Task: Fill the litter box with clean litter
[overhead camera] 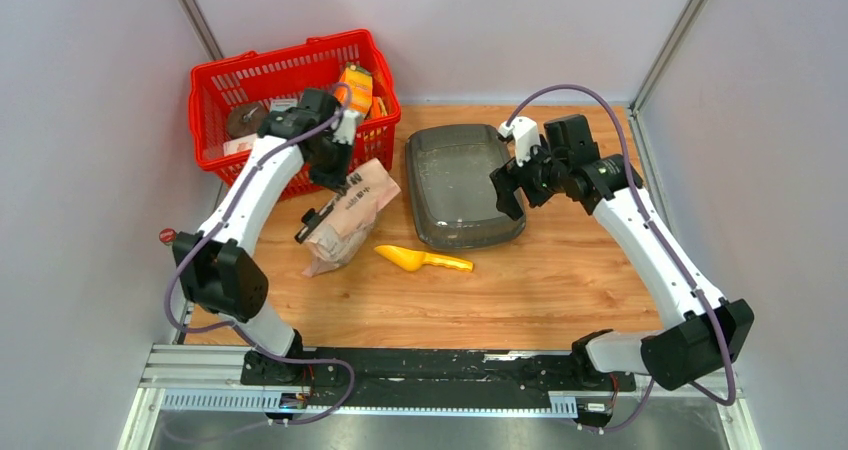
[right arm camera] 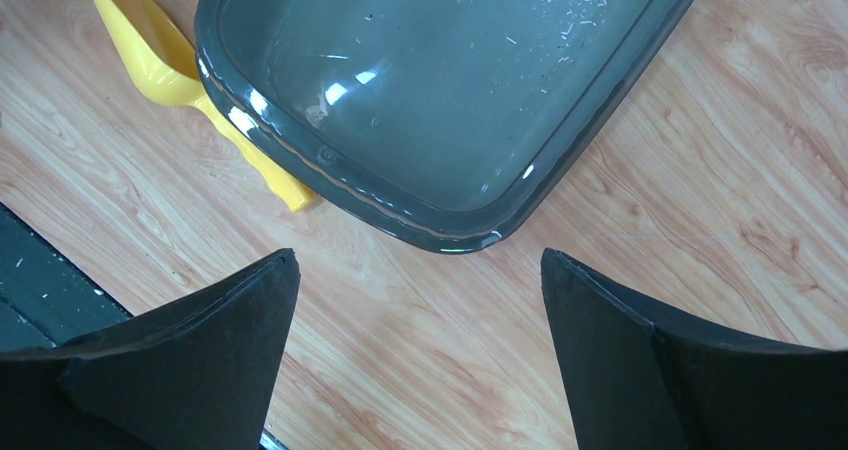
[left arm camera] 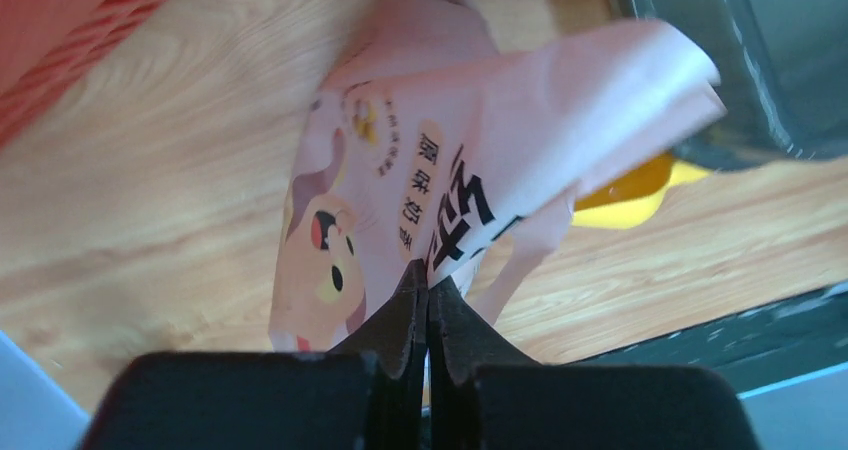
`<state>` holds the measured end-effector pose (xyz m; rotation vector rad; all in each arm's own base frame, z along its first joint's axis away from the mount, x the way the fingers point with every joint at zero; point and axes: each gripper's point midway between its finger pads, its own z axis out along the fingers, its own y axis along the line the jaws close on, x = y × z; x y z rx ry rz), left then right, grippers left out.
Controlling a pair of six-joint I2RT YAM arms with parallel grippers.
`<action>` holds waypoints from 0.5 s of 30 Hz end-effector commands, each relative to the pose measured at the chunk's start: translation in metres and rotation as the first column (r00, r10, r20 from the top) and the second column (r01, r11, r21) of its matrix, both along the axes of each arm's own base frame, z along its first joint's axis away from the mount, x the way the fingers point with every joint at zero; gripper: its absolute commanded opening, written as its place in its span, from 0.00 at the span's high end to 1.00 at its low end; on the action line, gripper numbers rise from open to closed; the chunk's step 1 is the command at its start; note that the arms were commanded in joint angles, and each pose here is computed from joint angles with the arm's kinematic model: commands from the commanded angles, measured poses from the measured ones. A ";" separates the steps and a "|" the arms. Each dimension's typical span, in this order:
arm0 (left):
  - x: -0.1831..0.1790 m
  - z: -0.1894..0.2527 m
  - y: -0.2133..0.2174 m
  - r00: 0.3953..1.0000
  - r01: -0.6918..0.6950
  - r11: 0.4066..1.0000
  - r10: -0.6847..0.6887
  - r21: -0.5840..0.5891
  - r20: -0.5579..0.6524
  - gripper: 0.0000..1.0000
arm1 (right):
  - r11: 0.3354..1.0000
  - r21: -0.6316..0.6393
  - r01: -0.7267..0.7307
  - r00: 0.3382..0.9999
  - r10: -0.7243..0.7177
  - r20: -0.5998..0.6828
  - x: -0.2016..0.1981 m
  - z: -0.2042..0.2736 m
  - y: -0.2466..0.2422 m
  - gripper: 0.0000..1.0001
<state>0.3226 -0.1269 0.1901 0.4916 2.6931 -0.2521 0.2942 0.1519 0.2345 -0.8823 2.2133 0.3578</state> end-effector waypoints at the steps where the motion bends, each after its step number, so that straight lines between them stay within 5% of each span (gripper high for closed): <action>1: -0.001 0.102 -0.009 0.950 -0.215 0.920 0.275 -0.326 0.148 1.00 | 0.998 0.059 -0.003 0.999 -0.001 0.053 0.016 0.023 0.012 0.05; 9: -0.009 0.142 0.010 0.865 -0.350 0.879 0.436 -0.323 0.249 1.00 | 0.998 0.067 0.002 1.000 -0.004 0.030 0.018 0.016 0.015 0.05; 15: -0.026 0.089 0.016 0.873 -0.427 0.868 0.469 -0.253 0.134 1.00 | 0.995 0.095 -0.044 0.999 0.044 -0.008 0.014 0.009 0.030 0.06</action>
